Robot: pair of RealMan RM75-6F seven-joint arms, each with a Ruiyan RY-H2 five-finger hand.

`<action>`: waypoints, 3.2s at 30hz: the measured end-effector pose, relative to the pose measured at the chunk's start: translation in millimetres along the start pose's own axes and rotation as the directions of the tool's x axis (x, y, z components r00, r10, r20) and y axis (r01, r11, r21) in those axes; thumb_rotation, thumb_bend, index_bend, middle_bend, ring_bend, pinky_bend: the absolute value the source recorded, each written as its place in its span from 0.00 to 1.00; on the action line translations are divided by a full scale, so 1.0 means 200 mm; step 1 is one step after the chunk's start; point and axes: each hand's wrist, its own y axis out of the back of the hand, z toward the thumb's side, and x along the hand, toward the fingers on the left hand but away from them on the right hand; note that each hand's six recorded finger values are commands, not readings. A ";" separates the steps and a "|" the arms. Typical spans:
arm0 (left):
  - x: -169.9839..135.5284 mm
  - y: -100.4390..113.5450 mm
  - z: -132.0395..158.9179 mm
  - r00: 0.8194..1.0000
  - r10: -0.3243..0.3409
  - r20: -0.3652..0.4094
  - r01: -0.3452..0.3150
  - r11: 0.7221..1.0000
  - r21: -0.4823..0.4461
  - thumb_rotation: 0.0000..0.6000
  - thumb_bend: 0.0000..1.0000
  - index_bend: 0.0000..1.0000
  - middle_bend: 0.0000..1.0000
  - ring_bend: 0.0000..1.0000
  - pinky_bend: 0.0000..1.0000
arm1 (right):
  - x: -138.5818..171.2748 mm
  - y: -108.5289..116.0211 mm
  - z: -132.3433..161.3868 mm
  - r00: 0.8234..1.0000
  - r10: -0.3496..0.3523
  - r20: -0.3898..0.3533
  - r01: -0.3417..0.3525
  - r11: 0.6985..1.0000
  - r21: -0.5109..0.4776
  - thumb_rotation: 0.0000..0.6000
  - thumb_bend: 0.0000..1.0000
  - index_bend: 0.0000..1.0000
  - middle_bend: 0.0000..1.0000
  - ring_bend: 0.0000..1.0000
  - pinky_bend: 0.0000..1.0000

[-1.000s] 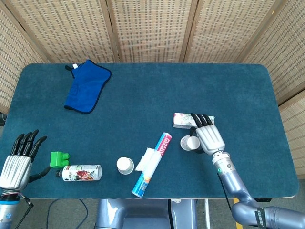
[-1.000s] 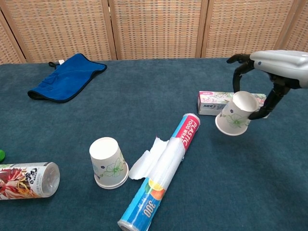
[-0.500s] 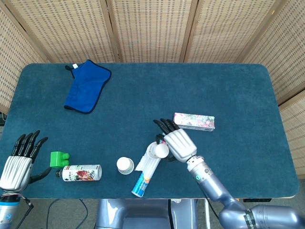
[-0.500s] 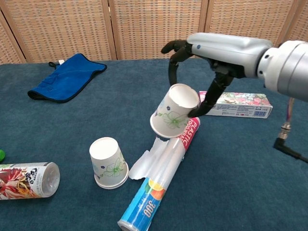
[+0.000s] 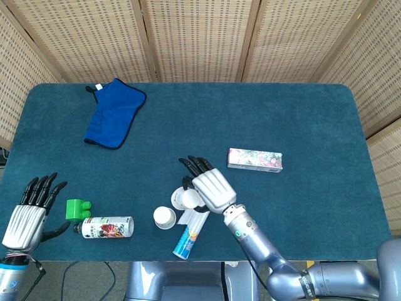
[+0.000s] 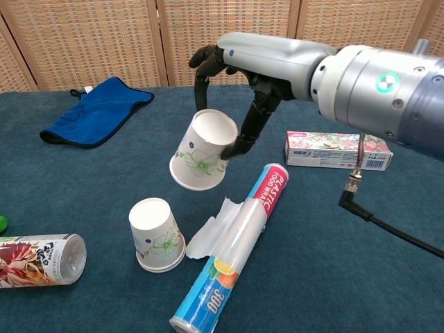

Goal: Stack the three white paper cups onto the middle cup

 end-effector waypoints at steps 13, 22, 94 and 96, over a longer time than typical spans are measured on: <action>0.02 0.01 -0.06 1.000 -0.012 -0.017 0.012 0.999 -0.039 1.00 0.19 0.12 0.00 0.00 0.00 | -0.05 -0.06 0.23 0.997 0.060 -0.038 -0.058 0.998 0.032 1.00 0.15 0.63 0.16 0.04 0.17; 0.02 0.02 -0.04 1.000 -0.004 0.002 0.004 0.999 -0.043 1.00 0.19 0.12 0.00 0.00 0.00 | -0.03 -0.09 0.33 0.995 0.081 -0.055 -0.079 0.996 0.043 1.00 0.15 0.63 0.16 0.04 0.17; 0.02 0.02 -0.06 1.000 -0.001 -0.011 0.000 0.999 -0.041 1.00 0.19 0.12 0.00 0.00 0.00 | -0.06 -0.23 0.31 0.994 0.110 -0.024 -0.110 0.994 -0.007 1.00 0.06 0.35 0.01 0.03 0.15; 0.02 0.02 -0.06 1.000 0.000 -0.012 -0.001 0.999 -0.041 1.00 0.19 0.12 0.00 0.00 0.00 | -0.06 -0.23 0.30 0.994 0.106 -0.021 -0.107 0.994 -0.003 1.00 0.06 0.35 0.01 0.03 0.15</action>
